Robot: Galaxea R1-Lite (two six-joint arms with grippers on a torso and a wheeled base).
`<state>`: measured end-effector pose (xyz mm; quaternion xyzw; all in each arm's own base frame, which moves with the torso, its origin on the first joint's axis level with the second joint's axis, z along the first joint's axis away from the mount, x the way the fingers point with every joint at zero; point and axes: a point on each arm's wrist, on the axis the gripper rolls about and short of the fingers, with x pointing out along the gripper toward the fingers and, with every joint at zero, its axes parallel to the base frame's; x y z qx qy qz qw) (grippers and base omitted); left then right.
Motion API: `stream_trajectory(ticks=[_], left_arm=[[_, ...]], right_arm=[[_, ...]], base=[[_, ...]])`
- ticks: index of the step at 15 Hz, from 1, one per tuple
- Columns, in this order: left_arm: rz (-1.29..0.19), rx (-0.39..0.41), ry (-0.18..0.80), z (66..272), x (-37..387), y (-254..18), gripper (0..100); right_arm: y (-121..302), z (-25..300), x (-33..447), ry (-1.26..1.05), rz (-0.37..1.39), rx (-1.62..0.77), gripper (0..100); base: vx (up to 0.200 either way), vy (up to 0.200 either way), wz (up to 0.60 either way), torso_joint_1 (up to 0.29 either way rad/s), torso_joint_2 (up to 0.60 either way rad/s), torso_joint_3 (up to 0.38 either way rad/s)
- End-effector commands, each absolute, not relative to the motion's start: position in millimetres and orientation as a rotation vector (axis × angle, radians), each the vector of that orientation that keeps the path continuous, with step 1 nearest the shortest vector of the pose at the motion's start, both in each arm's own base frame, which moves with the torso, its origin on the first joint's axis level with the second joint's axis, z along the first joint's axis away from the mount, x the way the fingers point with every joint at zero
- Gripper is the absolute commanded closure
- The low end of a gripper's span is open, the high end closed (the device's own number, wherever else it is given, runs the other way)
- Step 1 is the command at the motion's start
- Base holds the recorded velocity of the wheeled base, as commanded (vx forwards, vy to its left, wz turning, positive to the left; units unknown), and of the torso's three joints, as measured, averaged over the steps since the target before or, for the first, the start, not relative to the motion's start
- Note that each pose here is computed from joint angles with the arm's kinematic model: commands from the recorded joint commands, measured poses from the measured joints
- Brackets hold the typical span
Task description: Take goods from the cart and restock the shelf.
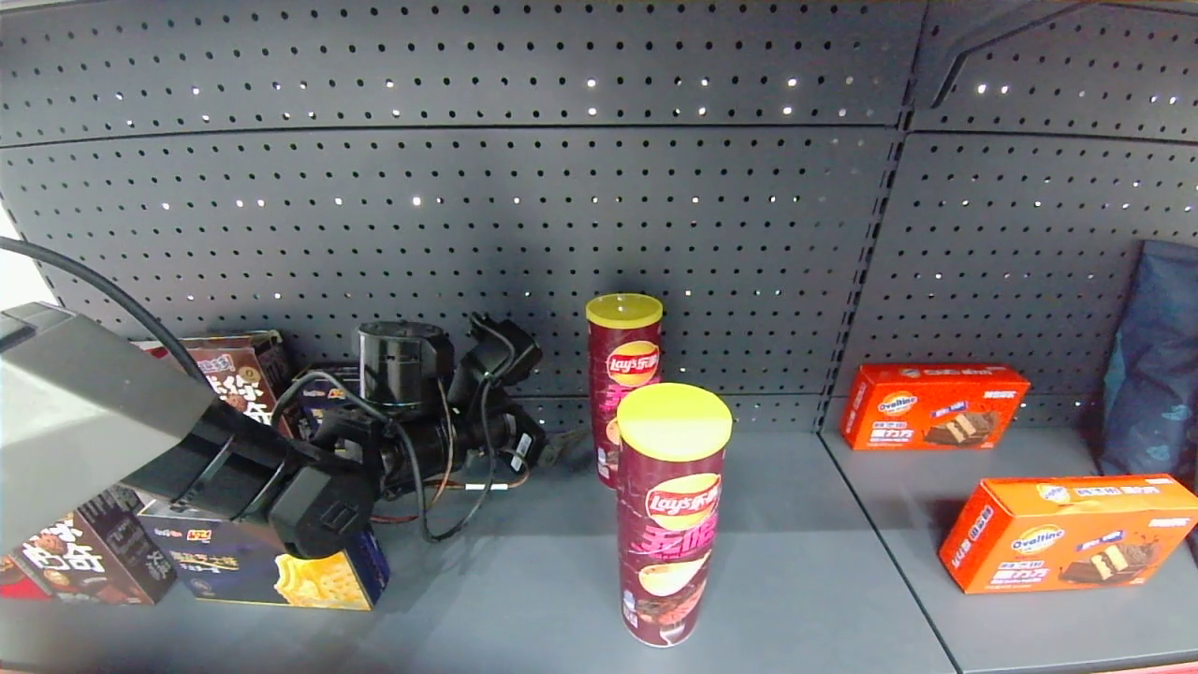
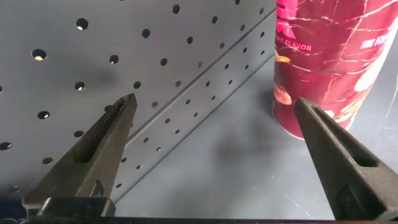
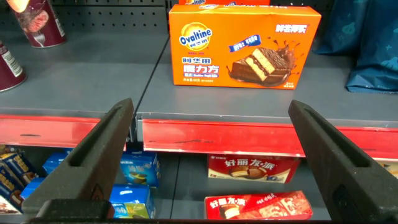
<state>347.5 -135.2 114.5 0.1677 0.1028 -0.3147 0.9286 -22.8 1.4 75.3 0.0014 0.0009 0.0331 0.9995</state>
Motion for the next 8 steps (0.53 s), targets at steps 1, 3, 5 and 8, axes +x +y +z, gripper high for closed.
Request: stream_trajectory(ticks=[1, 3, 5, 8], left_arm=[[-0.644, 0.343, 0.218, 112.0, 348.9, -134.9, 0], [-0.645, 0.343, 0.228, 107.9, 350.9, -136.2, 0], [-0.650, 0.342, 0.221, 108.1, 353.8, -139.8, 0], [-0.663, 0.342, 0.221, 106.7, 354.2, -145.0, 0]], right_arm=[[1.4, 75.3, -22.9, 0.002, 0.067, 0.003, 0], [1.4, 75.3, -22.8, 0.002, 0.066, 0.003, 0], [1.4, 75.3, -22.8, 0.002, 0.066, 0.003, 0], [1.4, 75.3, -22.8, 0.002, 0.066, 0.003, 0]], base=[[0.000, 0.000, 0.00, 0.000, 0.00, 0.000], [0.000, 0.000, 0.00, 0.000, 0.00, 0.000], [0.000, 0.000, 0.00, 0.000, 0.00, 0.000], [0.000, 0.000, 0.00, 0.000, 0.00, 0.000]])
